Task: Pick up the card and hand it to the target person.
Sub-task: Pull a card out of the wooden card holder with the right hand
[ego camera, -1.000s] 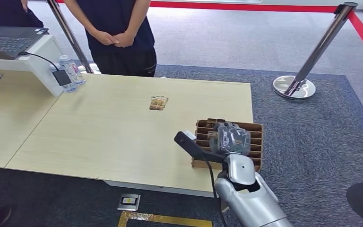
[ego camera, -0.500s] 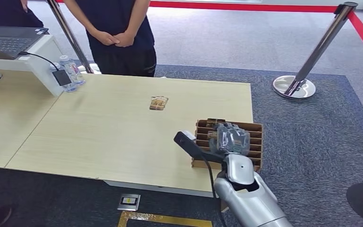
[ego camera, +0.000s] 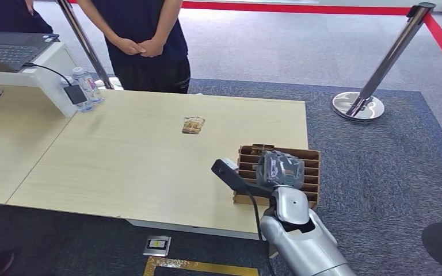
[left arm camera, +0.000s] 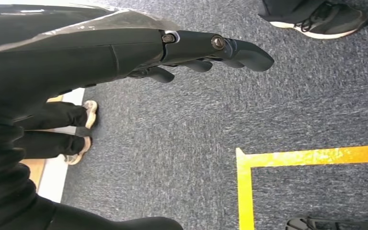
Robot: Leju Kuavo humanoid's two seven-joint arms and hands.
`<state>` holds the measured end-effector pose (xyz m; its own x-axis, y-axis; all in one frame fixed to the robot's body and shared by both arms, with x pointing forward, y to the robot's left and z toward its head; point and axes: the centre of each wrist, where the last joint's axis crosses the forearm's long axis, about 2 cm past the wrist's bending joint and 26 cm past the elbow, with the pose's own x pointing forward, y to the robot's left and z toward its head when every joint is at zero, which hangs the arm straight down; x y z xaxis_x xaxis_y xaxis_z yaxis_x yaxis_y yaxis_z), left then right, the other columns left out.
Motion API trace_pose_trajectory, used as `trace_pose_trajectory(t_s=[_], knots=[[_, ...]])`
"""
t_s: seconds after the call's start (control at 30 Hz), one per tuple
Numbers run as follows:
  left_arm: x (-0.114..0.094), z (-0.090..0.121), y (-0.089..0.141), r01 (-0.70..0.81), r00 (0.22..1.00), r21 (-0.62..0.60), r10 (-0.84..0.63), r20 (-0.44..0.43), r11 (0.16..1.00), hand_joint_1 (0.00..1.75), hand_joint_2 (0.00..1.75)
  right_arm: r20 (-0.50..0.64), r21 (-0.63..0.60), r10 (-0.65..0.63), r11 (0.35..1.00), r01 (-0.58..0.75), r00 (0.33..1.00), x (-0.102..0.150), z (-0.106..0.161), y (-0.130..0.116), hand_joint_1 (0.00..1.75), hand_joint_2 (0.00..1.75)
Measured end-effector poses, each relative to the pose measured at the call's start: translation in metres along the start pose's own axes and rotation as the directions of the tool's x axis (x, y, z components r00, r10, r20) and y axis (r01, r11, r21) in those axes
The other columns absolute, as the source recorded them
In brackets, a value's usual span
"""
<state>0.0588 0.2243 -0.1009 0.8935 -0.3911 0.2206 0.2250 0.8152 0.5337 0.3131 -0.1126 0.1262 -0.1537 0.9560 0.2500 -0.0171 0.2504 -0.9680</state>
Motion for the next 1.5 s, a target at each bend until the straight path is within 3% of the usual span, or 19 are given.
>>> trace_pose_trajectory(t_s=[0.4,0.53,0.8,1.1,1.5], knots=[[0.000,0.000,0.000,0.003,1.000,-0.003,-0.003,0.000,1.000,0.00,1.75,-0.002,0.012,0.002,1.000,-0.002,1.000,0.000,0.001,0.003,0.75,1.75],[0.000,0.000,0.000,0.004,1.000,-0.002,-0.004,-0.005,1.000,0.00,1.75,-0.003,0.019,0.005,1.000,-0.005,1.000,0.000,0.000,0.005,0.75,1.75],[0.000,0.000,0.000,0.004,1.000,-0.001,-0.004,-0.006,1.000,0.00,1.75,0.002,0.029,0.005,1.000,-0.005,1.000,0.001,0.000,0.006,0.83,1.75],[0.000,0.000,0.000,0.003,1.000,-0.002,-0.003,-0.007,1.000,0.00,1.75,0.009,0.030,0.005,1.000,-0.005,1.000,0.003,-0.003,0.005,1.17,1.75],[0.000,0.000,0.000,0.001,1.000,-0.002,-0.001,-0.008,1.000,0.00,1.75,0.022,0.023,0.007,1.000,-0.007,1.000,0.006,-0.010,0.003,1.37,1.75]])
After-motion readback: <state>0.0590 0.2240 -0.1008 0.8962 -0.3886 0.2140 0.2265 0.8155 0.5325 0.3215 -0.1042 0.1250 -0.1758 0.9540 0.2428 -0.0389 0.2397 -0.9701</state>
